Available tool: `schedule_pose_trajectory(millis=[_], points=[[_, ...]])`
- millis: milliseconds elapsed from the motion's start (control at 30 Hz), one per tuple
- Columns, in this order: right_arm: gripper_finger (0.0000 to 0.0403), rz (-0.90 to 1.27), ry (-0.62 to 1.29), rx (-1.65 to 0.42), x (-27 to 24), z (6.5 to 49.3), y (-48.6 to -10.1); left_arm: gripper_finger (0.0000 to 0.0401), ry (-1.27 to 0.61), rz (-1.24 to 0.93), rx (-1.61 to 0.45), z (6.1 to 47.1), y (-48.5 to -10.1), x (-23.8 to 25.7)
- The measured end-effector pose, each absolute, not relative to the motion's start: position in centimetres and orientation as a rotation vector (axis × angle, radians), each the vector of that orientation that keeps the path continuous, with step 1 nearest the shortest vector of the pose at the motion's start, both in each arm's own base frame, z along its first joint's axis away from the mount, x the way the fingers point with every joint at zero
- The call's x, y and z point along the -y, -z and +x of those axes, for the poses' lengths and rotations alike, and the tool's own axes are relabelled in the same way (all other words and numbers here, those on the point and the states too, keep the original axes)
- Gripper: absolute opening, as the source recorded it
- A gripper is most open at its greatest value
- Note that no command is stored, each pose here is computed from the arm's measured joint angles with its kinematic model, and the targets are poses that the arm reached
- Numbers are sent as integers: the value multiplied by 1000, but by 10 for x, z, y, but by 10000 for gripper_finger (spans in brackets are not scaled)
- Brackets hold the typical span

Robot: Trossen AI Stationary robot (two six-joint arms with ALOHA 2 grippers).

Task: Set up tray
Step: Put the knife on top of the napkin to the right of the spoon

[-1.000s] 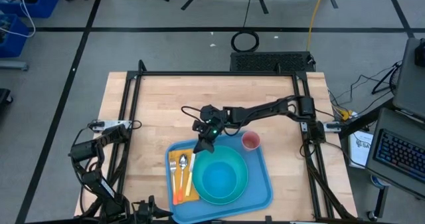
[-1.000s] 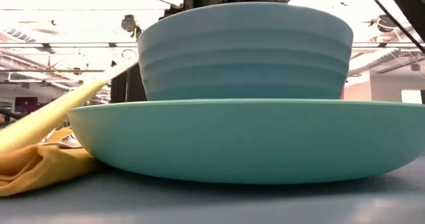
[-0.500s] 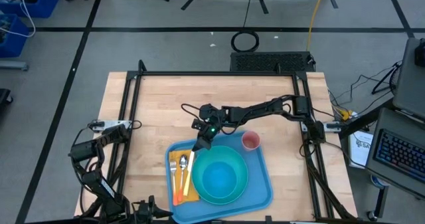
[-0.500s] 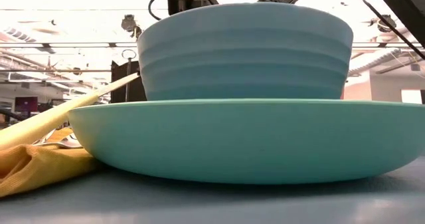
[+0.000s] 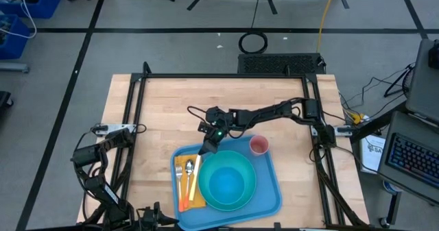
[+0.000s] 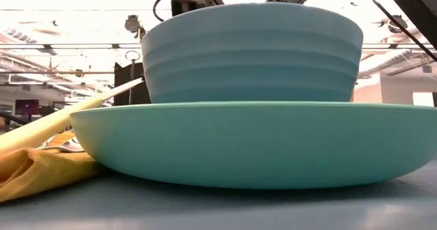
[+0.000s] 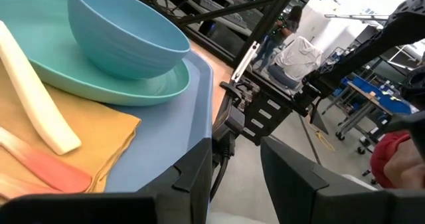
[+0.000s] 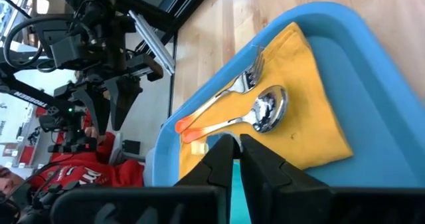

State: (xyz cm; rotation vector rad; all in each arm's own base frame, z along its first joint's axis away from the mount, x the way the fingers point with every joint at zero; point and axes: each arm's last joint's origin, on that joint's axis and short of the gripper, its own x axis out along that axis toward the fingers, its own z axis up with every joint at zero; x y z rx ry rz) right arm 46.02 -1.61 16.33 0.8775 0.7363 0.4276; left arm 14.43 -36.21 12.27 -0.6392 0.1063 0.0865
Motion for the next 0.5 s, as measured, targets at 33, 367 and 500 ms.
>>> schedule_pose_trajectory(millis=[33, 367, 500], points=[[17, 877, -426, -736, 17, 460, -163, 134, -86, -639, -106, 144, -123, 362], [40, 875, -428, -733, 17, 460, -163, 134, -85, -641, -107, 144, -123, 362], [56, 871, -408, -728, 17, 460, -163, 134, -85, -644, -108, 144, -123, 362]])
